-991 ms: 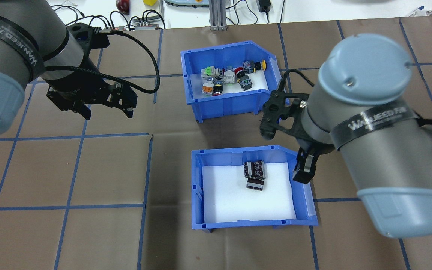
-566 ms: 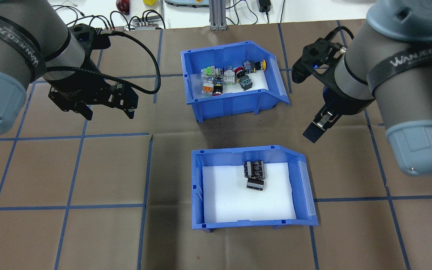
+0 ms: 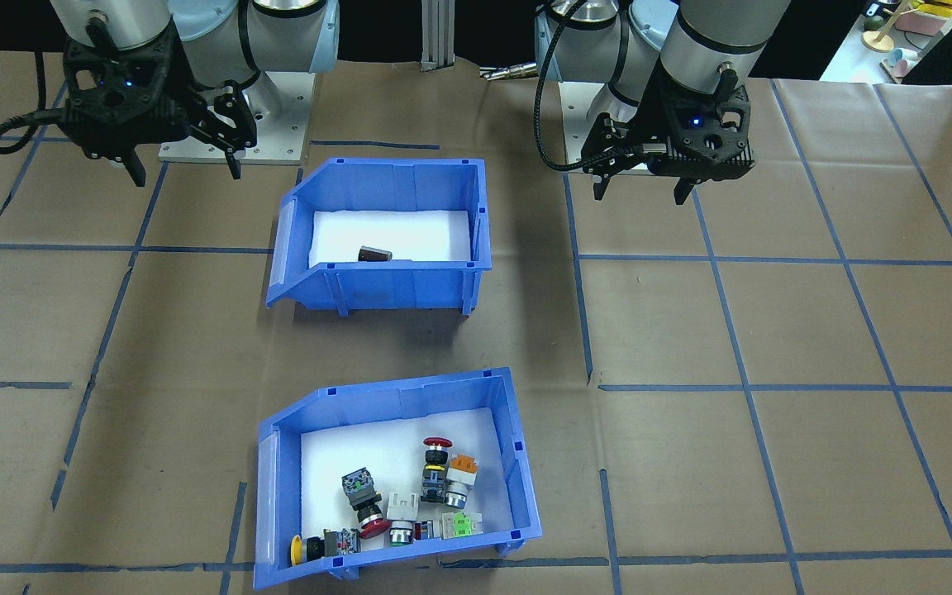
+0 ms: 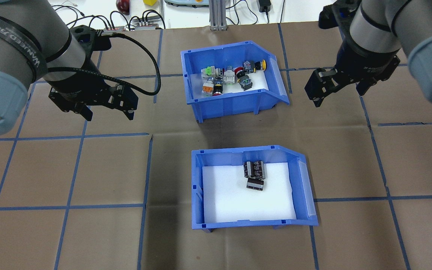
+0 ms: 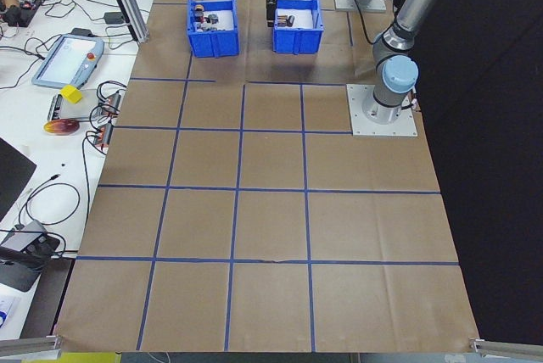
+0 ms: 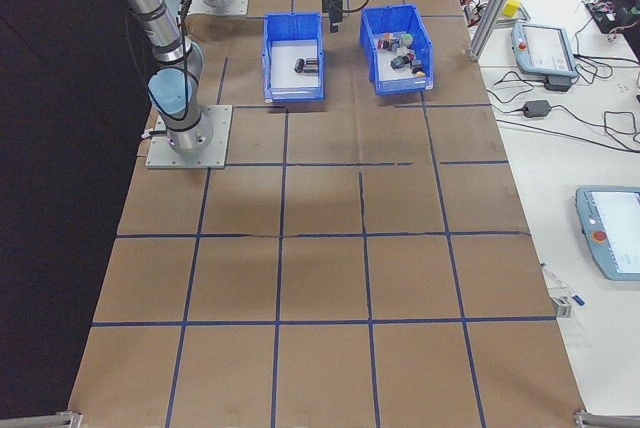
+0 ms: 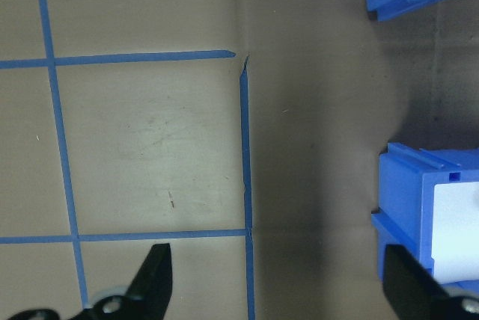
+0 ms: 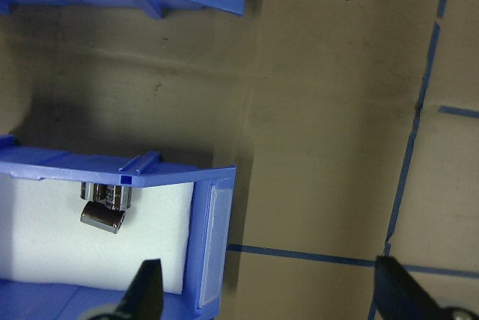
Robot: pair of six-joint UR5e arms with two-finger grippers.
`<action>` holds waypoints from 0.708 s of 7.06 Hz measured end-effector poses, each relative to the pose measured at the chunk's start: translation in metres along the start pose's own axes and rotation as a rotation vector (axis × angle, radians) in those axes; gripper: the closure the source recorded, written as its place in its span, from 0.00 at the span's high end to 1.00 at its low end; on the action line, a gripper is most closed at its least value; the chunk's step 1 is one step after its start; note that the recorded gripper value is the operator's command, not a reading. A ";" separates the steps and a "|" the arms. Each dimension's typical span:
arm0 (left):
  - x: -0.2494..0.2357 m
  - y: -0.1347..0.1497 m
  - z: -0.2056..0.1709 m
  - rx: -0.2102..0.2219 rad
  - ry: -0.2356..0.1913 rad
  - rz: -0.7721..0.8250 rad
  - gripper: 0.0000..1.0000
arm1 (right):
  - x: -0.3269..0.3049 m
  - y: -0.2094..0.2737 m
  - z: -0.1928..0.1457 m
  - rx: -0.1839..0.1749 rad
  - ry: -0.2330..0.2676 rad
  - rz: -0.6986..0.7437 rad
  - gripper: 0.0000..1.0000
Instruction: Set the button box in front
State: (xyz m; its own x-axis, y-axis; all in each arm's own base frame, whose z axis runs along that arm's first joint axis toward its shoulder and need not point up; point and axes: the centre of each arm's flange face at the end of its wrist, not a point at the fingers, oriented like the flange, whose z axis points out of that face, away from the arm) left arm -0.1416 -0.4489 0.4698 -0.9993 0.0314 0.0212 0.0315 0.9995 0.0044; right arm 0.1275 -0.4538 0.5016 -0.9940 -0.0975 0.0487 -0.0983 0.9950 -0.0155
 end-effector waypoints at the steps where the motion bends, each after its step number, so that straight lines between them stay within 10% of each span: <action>1: 0.000 -0.001 -0.001 0.002 0.002 0.019 0.99 | 0.009 0.000 -0.001 -0.009 -0.002 0.107 1.00; 5: 0.000 -0.003 -0.002 0.004 0.004 0.157 0.99 | 0.013 0.002 0.004 -0.027 -0.004 0.205 1.00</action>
State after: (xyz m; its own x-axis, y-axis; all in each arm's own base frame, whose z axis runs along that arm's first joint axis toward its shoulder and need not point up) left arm -0.1420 -0.4523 0.4713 -0.9821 0.1868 0.0257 0.1868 0.9824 -0.0031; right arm 0.1140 -0.4527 0.4986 -0.9934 0.1067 0.0431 0.1069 0.9943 0.0021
